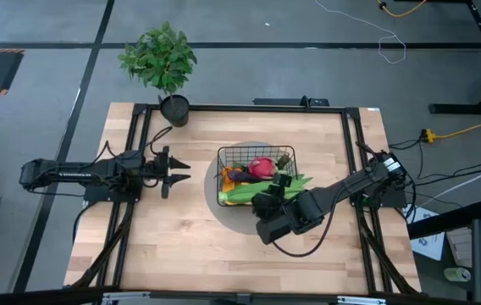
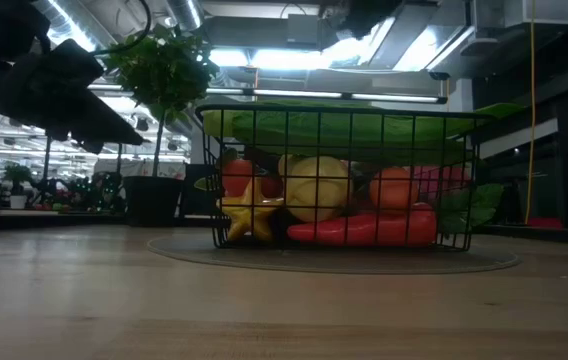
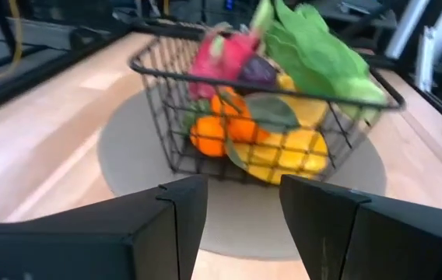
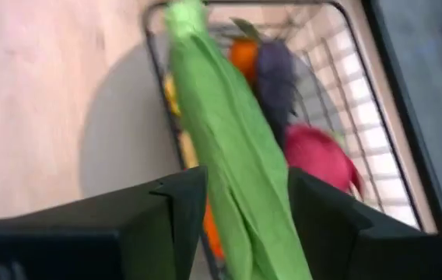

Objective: Build produce basket
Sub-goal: Return to Home Position

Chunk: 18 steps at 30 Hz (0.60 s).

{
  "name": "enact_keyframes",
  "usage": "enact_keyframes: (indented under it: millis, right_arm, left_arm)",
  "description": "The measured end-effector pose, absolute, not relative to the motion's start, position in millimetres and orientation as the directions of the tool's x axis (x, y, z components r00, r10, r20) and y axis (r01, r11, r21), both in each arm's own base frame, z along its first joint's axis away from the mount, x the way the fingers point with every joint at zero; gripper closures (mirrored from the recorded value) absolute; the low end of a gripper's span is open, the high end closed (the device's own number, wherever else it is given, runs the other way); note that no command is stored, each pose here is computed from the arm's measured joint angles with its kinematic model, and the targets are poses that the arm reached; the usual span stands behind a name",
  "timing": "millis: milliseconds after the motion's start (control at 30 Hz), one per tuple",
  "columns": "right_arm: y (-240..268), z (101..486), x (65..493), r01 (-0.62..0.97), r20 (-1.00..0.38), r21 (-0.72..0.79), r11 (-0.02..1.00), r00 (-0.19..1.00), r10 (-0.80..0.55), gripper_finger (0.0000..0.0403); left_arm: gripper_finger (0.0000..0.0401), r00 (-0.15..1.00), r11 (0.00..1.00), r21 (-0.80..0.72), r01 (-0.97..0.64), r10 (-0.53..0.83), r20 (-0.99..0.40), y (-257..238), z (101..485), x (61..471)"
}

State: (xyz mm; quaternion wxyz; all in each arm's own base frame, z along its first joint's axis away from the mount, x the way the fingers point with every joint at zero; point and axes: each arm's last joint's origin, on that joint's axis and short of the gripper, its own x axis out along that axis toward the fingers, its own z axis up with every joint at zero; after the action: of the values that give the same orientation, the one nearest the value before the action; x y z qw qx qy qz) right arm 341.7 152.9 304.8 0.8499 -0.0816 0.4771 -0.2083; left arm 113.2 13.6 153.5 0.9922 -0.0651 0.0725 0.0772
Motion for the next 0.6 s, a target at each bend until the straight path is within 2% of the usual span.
enact_keyframes:
  millis: [200,300,467,600]
  right_arm:
    - [153.7,302.1,322.7,0.417,-0.791,-0.354,0.838,0.344,-0.505,0.0229]
    - [157.4,301.9,314.5,0.48,-0.79,-0.348,0.806,0.314,-0.527,0.0229]
    - [168.6,302.3,310.8,0.505,-0.777,-0.311,0.805,0.353,-0.521,0.0229]
    - [173.5,302.5,309.7,0.499,-0.772,-0.301,0.813,0.373,-0.515,0.0229]
  left_arm:
    - [0.025,0.975,0.987,-0.117,-0.108,0.082,-0.207,5.9,148.4,112.8]
    - [0.025,0.965,0.987,-0.097,-0.13,0.104,-0.241,3.9,145.0,112.1]
    - [0.025,0.967,0.992,-0.001,-0.125,0.122,-0.224,3.1,146.7,112.4]
    - [0.025,0.965,0.991,0.009,-0.134,0.132,-0.225,3.4,146.6,112.4]
